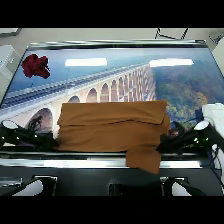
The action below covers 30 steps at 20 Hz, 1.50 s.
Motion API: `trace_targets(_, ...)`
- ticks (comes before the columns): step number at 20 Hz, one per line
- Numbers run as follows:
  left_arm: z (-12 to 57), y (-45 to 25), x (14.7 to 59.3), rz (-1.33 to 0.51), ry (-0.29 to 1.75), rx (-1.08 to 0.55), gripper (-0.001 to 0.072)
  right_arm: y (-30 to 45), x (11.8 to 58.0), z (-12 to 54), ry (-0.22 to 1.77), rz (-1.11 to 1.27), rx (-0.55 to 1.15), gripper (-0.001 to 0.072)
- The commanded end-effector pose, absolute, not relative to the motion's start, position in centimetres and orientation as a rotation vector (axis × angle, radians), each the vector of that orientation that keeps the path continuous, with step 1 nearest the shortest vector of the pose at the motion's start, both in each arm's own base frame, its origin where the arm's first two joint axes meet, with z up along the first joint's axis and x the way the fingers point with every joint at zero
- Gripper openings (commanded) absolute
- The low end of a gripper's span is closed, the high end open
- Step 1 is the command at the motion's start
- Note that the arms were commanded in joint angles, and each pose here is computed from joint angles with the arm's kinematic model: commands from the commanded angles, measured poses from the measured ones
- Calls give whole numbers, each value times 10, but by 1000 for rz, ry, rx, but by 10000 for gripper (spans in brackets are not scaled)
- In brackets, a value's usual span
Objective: Fold the clothes and pants, and hang the long-sleeved shirts on hangers.
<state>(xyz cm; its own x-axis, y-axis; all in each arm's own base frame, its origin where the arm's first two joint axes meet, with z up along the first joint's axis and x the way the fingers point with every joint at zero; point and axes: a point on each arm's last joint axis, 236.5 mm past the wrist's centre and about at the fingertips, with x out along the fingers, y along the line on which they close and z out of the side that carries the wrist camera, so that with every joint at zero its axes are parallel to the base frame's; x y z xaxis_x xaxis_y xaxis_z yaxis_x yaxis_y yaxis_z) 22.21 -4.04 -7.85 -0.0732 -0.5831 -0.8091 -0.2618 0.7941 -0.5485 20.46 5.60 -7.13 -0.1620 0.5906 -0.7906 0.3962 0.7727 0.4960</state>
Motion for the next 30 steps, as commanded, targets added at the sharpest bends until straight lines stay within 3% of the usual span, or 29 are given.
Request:
trace_targets(1,-46,-29,266,-297,1559,-612,18,39,276,-26,1605,193,693,29)
trace_targets(5,-28,-20,337,-274,1466,-562,18,53,372,-13,1490,242,577,31)
trace_targets(9,-39,-13,403,-248,1464,-585,19,53,448,-26,1454,228,588,33)
trace_targets(12,-66,-19,431,-240,1505,-609,20,50,475,-49,1437,195,631,35)
trace_targets(16,-94,-43,443,-295,1547,-720,59,70,477,-75,1483,224,714,83)
trace_targets(17,-96,-47,443,-309,1556,-746,164,73,478,-76,1482,230,725,82)
trace_targets(18,-95,-46,441,-317,1565,-752,388,74,478,-72,1477,235,738,96)
trace_targets(19,-89,-39,440,-330,1566,-750,601,69,477,-64,1474,239,755,218)
trace_targets(20,-81,-31,438,-342,1570,-756,659,57,472,-52,1473,252,753,446)
trace_targets(21,-69,-18,437,-344,1565,-768,659,41,463,-42,1474,285,727,558)
trace_targets(22,-56,-7,436,-334,1563,-790,662,18,449,-34,1494,291,720,567)
trace_targets(24,-28,16,431,-323,1543,-810,705,-30,419,-35,1564,231,778,686)
trace_targets(27,9,39,429,-262,1457,-828,706,-64,399,-60,1579,133,898,704)
trace_targets(30,46,40,427,-246,1384,-799,705,-43,389,-88,1595,202,940,707)
